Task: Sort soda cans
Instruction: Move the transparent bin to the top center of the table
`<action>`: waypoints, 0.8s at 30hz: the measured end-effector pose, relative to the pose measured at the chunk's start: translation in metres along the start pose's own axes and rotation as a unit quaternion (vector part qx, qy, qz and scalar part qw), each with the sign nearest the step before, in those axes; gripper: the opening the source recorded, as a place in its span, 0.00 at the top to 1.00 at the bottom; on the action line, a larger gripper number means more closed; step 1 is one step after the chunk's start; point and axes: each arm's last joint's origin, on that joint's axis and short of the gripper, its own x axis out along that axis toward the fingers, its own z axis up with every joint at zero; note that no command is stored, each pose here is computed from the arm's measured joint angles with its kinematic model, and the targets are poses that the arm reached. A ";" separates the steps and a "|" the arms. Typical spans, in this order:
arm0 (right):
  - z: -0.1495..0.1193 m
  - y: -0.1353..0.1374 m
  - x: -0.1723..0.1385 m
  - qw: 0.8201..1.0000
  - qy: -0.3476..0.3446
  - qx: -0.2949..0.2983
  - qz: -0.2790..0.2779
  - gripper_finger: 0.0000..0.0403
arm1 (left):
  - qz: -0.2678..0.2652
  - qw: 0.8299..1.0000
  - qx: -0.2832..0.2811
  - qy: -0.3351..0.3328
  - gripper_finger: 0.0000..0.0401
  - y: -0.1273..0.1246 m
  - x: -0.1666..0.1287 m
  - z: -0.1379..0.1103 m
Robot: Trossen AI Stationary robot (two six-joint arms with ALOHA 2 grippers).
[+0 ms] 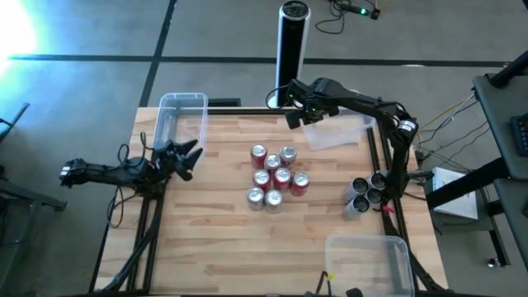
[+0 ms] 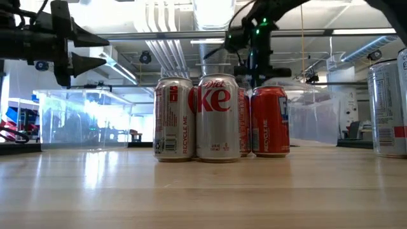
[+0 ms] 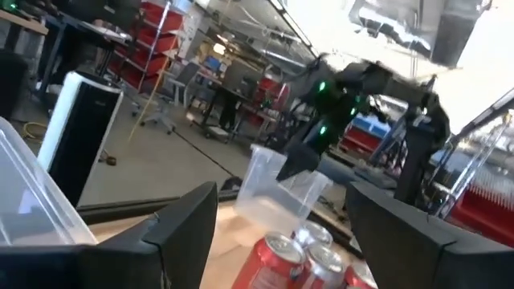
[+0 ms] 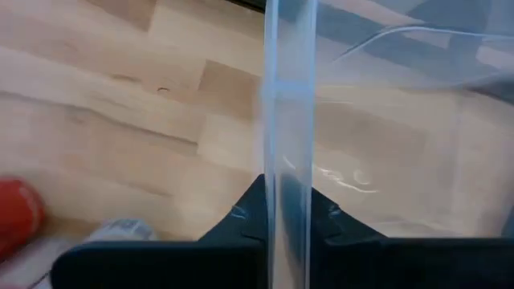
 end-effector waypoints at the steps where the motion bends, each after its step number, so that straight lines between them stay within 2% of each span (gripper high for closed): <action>1: -0.004 0.002 -0.006 1.000 -0.003 -0.006 0.004 0.95 | -0.002 1.000 0.003 0.005 0.35 0.000 0.001 -0.001; 4: -0.017 0.010 -0.027 0.999 -0.023 -0.028 0.027 0.95 | 0.002 1.000 0.015 0.017 0.35 -0.001 0.002 -0.005; 7: -0.030 0.022 -0.043 0.994 -0.053 -0.085 0.048 0.96 | 0.006 0.999 0.025 0.028 0.35 -0.001 0.004 -0.008; 12: -0.040 0.037 -0.060 0.971 -0.120 -0.196 0.064 0.96 | 0.010 0.999 0.036 0.039 0.35 -0.001 0.006 -0.011; 14: -0.037 0.043 -0.059 0.956 -0.146 -0.244 0.071 0.96 | 0.014 0.998 0.037 0.041 0.35 -0.001 0.006 -0.012; 17: -0.030 0.055 -0.051 0.924 -0.172 -0.329 0.087 0.96 | 0.017 0.999 0.027 0.029 0.35 -0.002 0.007 -0.010; 21: -0.026 0.069 -0.033 0.875 -0.176 -0.442 0.094 0.96 | 0.014 1.000 0.016 0.017 0.35 -0.004 0.007 -0.008; 24: -0.026 0.074 -0.019 0.846 -0.155 -0.500 0.102 0.96 | 0.013 1.000 -0.008 0.014 0.35 -0.004 0.007 -0.007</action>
